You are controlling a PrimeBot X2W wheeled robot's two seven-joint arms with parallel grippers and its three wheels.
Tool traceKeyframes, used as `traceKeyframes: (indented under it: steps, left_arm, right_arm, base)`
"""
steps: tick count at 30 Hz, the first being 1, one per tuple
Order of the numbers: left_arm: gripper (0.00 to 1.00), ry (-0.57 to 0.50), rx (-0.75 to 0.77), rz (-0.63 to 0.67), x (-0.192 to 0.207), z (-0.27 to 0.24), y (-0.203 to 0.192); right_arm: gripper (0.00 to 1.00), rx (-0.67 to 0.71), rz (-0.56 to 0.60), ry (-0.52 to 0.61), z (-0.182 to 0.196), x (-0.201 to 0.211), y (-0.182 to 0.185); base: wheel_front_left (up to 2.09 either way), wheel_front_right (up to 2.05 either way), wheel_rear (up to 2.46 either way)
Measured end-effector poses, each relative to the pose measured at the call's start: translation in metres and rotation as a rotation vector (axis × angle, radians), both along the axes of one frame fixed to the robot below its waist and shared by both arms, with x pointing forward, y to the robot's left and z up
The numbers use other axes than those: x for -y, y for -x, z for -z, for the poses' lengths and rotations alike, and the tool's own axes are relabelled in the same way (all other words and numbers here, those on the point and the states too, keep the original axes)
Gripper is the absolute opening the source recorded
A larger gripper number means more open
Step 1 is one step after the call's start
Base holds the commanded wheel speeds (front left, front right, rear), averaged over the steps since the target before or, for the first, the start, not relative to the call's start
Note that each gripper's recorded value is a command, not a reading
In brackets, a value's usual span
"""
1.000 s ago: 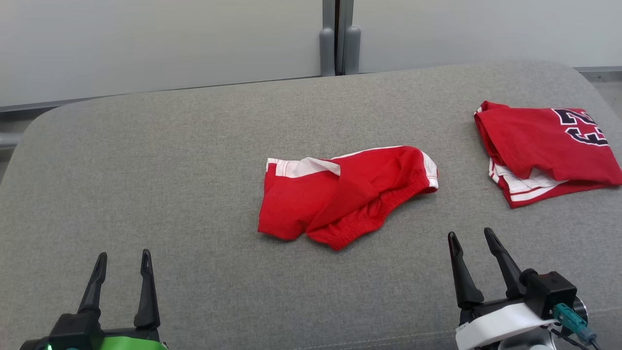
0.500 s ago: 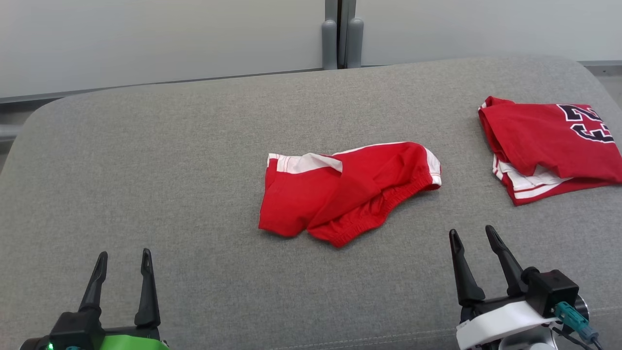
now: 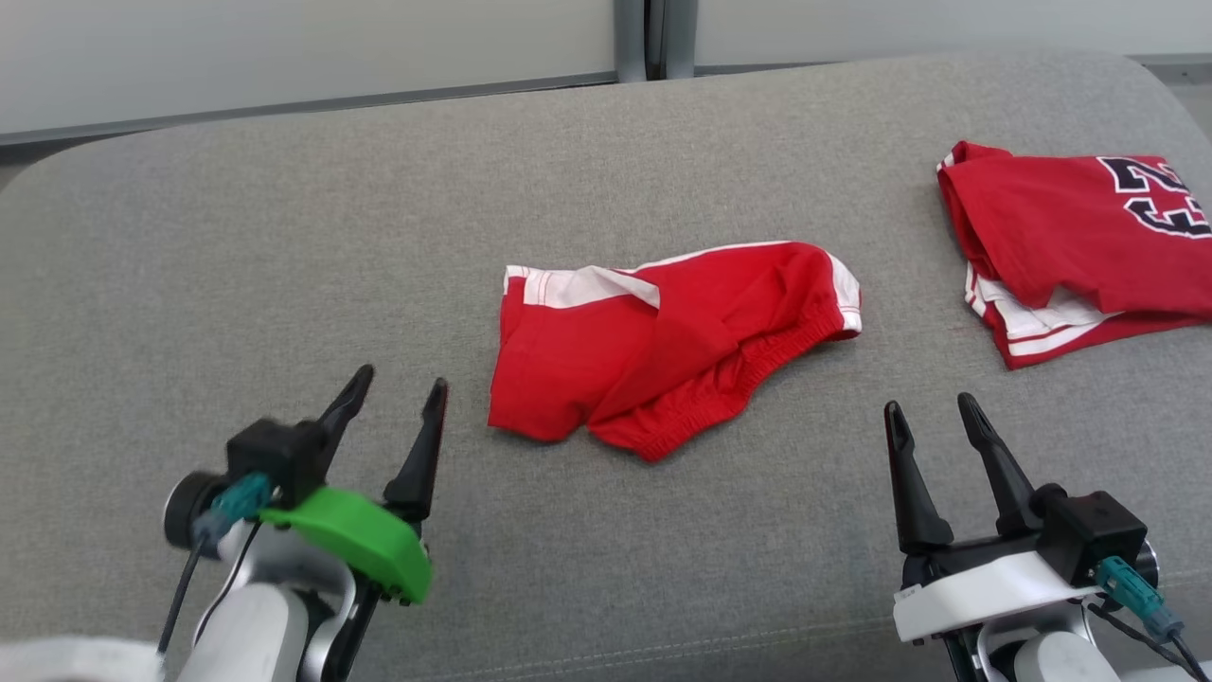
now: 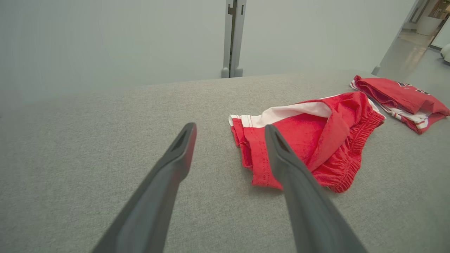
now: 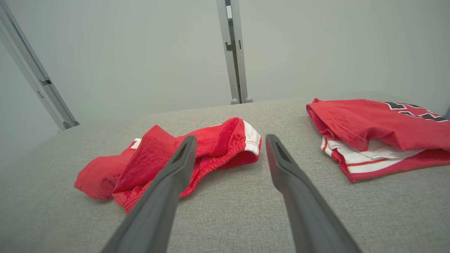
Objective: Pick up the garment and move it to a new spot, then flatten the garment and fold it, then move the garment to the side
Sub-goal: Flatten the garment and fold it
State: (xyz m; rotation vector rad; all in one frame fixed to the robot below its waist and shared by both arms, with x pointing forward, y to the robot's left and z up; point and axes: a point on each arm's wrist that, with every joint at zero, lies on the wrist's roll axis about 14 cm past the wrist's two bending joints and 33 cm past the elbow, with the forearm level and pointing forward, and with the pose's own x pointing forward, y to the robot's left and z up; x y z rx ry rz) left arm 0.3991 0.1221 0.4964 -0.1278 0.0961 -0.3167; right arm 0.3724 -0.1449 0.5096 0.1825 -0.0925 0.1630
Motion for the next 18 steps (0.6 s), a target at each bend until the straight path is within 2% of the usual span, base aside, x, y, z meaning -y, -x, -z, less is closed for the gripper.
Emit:
traceKeyframes:
  steps: [6, 14, 18]
  left_arm:
    - [1.00, -0.026, -0.167, 0.193, 0.052, 0.017, -0.036]
    - [1.00, -0.086, -0.422, 0.353, 0.093, 0.058, -0.077]
    - [1.00, -0.102, -0.507, 0.376, 0.099, 0.074, -0.097]
  right_arm:
    - [1.00, 0.001, 0.029, -0.003, 0.000, 0.008, -0.010]
    - [1.00, -0.034, 0.127, -0.013, 0.011, 0.039, -0.013]
    - [1.00, -0.050, 0.164, -0.027, 0.016, 0.051, -0.016]
  base:
    - [0.00, 0.00, 0.00]
    - [0.00, 0.00, 0.00]
    - [0.00, 0.00, 0.00]
